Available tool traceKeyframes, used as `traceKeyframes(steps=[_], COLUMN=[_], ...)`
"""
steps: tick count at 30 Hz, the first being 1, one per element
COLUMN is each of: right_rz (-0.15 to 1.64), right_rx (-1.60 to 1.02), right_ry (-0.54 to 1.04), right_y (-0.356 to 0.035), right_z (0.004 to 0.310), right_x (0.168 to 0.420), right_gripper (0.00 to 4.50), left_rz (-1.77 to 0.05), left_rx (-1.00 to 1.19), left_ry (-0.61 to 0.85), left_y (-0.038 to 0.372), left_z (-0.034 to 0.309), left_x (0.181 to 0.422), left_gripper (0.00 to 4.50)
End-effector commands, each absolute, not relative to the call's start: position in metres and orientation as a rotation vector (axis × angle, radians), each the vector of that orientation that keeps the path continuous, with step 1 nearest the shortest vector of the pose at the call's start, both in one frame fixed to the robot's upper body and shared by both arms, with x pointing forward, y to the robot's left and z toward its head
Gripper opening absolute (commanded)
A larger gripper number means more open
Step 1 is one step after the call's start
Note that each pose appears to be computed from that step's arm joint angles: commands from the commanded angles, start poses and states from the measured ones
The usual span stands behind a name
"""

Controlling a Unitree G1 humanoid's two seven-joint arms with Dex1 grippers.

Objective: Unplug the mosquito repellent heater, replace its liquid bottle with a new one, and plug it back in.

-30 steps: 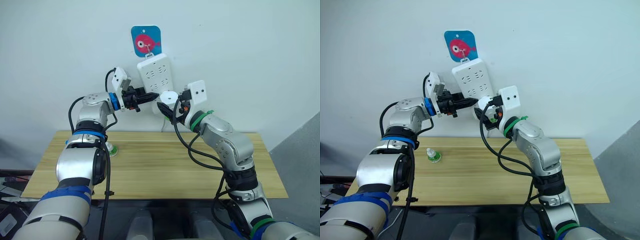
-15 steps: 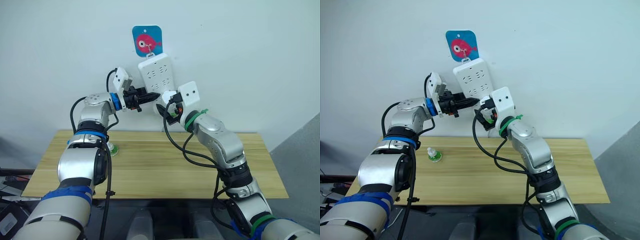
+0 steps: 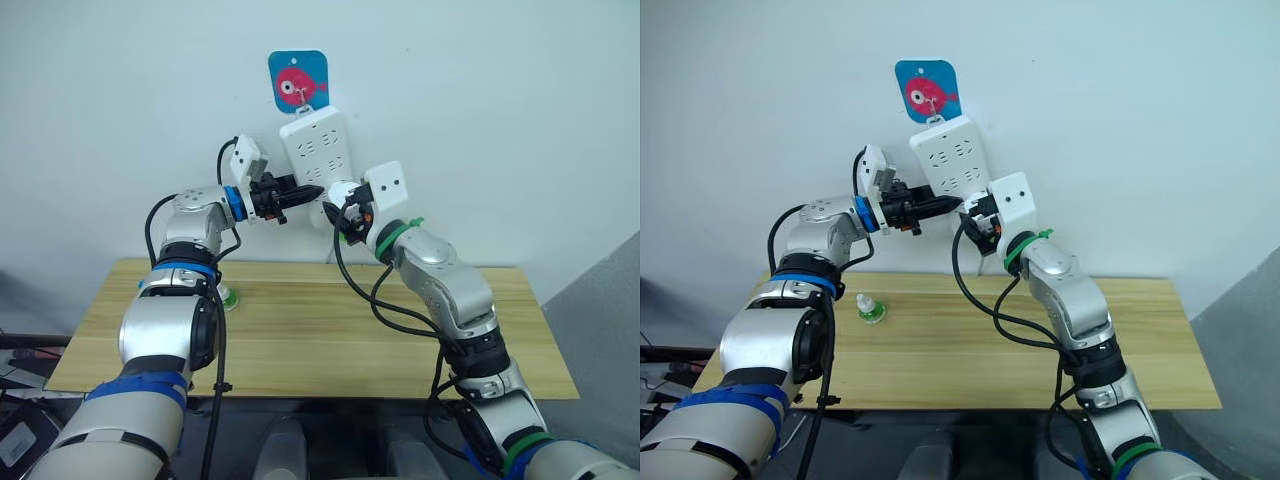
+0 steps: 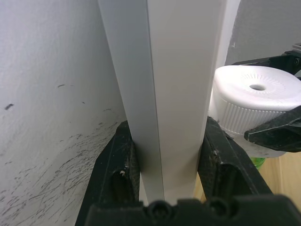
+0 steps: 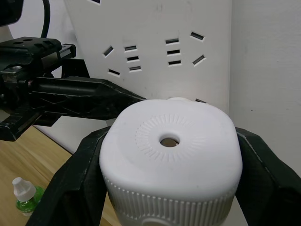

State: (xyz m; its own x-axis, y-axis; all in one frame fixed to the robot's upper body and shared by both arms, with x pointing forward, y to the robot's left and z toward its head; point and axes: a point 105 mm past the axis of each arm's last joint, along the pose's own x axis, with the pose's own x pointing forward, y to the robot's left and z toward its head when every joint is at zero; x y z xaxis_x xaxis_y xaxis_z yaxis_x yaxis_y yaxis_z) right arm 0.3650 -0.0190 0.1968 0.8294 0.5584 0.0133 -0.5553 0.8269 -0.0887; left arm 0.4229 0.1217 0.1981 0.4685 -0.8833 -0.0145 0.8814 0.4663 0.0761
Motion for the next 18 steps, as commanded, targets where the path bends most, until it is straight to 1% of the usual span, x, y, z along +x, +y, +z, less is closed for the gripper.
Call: traceKeyframes(steps=[1,6,12,14,15,18], right_rz=[0.628,0.646,0.626,0.6,0.588,0.55], right_rx=[-0.111,-0.141,-0.137,-0.136,-0.136,-0.122], right_ry=[-0.118,-0.107,-0.088,-0.08,-0.077,-0.071], right_y=[-0.024,-0.035,-0.039,-0.044,-0.047,-0.056], right_z=[0.215,0.218,0.221,0.219,0.218,0.216], right_x=[0.345,0.329,0.325,0.328,0.329,0.332], right_gripper=[3.12,3.12,3.12,3.12,3.12,3.12], left_rz=[-1.053,-1.026,-1.022,-1.005,-0.997,-0.97], left_rx=[0.135,0.159,0.155,0.135,0.125,0.122], left_ry=[-0.04,-0.025,-0.018,-0.017,-0.016,-0.009], left_y=[0.122,0.127,0.133,0.138,0.14,0.152], left_z=[0.203,0.2,0.196,0.195,0.195,0.191], left_x=[0.427,0.429,0.427,0.428,0.428,0.426], left_gripper=[1.37,1.37,1.37,2.08,2.27,3.18])
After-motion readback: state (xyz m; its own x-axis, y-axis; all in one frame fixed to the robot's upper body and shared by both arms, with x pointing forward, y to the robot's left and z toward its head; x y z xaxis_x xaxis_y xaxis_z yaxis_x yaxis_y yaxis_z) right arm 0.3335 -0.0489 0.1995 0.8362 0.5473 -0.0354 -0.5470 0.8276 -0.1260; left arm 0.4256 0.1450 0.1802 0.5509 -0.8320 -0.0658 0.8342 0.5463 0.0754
